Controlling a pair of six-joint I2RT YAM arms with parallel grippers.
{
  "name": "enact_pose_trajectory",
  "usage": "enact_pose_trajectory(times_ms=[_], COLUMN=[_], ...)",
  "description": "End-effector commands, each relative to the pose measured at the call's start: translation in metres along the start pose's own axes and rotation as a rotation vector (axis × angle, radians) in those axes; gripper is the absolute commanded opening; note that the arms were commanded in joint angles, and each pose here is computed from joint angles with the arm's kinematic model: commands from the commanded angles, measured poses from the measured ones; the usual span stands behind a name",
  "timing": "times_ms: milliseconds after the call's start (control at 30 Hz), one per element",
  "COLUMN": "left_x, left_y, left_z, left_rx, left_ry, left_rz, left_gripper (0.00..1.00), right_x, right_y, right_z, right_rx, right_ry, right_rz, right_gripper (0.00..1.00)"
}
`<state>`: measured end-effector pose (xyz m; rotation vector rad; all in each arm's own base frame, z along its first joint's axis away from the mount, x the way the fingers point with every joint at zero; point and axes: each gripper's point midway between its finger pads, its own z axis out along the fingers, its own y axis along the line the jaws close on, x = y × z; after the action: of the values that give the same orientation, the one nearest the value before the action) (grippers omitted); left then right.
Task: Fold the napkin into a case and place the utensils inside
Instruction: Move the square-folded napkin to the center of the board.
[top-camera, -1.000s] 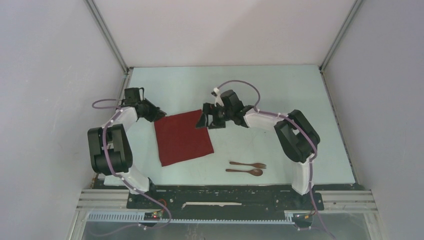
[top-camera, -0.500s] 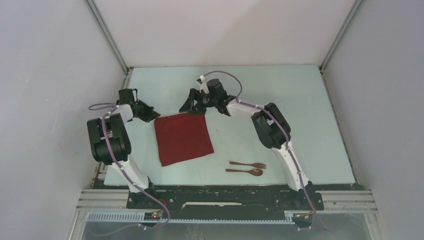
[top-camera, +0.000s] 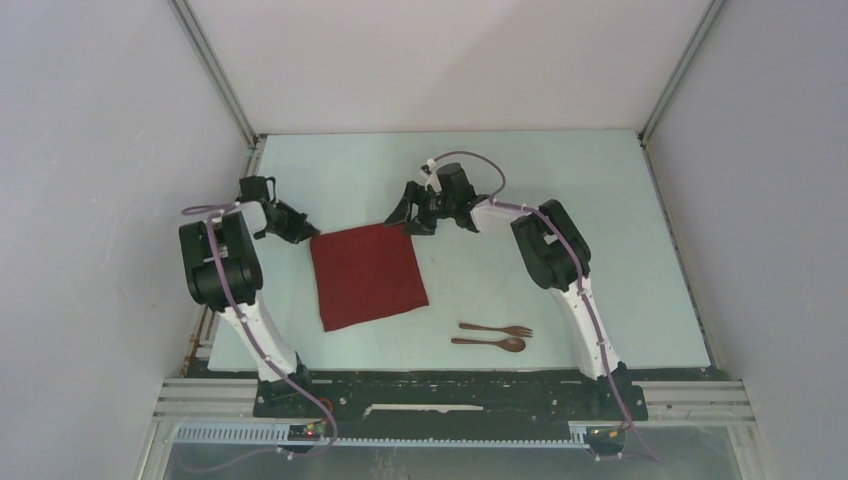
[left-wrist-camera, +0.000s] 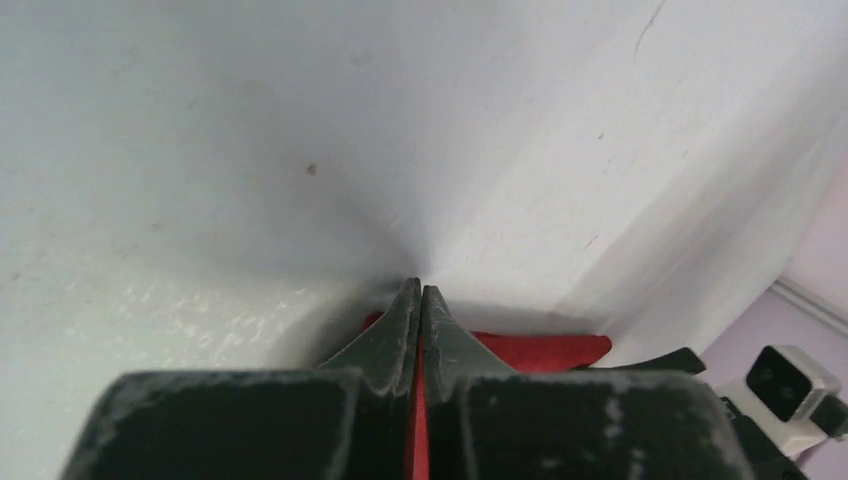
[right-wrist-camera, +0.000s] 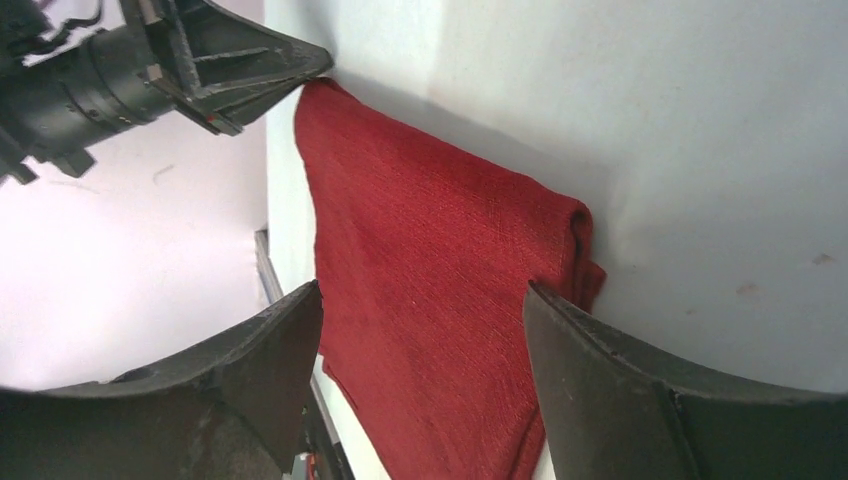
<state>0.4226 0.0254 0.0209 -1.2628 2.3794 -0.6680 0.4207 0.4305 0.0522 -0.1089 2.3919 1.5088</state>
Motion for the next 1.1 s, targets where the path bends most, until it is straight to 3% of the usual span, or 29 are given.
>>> enact_pose_trajectory(times_ms=[0, 133, 233, 333, 500, 733, 933, 1067], left_x=[-0.011, -0.002, 0.014, 0.025, 0.023, 0.007, 0.008, 0.029], left_y=[-0.017, -0.055, -0.062, -0.048, -0.007, 0.023, -0.012, -0.038], left_z=[-0.023, -0.067, -0.079, -0.067, -0.030, -0.011, -0.057, -0.100], left_rx=[0.018, 0.129, 0.192, 0.185, 0.085, -0.057, 0.020, 0.093], left_ry=[-0.050, -0.098, -0.084, -0.055, 0.010, 0.045, -0.038, -0.090], left_rz=[0.112, 0.186, 0.162, 0.131, 0.048, 0.050, 0.155, 0.261], left_gripper=[0.08, 0.33, 0.44, 0.44, 0.25, 0.23, 0.38, 0.51], right_x=[-0.014, -0.017, -0.015, -0.014, -0.020, -0.016, -0.012, 0.033], right_y=[0.015, 0.063, 0.081, 0.076, 0.049, 0.003, 0.031, 0.030], right_z=[-0.023, -0.030, -0.020, -0.005, 0.014, -0.003, -0.061, -0.096], right_rx=[0.128, 0.083, 0.026, -0.008, -0.046, 0.086, 0.322, 0.381], right_ry=[-0.018, -0.030, -0.021, -0.007, 0.002, 0.025, 0.068, 0.140], right_rz=[-0.105, -0.184, -0.191, -0.155, -0.093, -0.090, -0.239, -0.129], right_gripper=[0.82, 0.87, 0.89, 0.89, 0.89, 0.89, 0.93, 0.94])
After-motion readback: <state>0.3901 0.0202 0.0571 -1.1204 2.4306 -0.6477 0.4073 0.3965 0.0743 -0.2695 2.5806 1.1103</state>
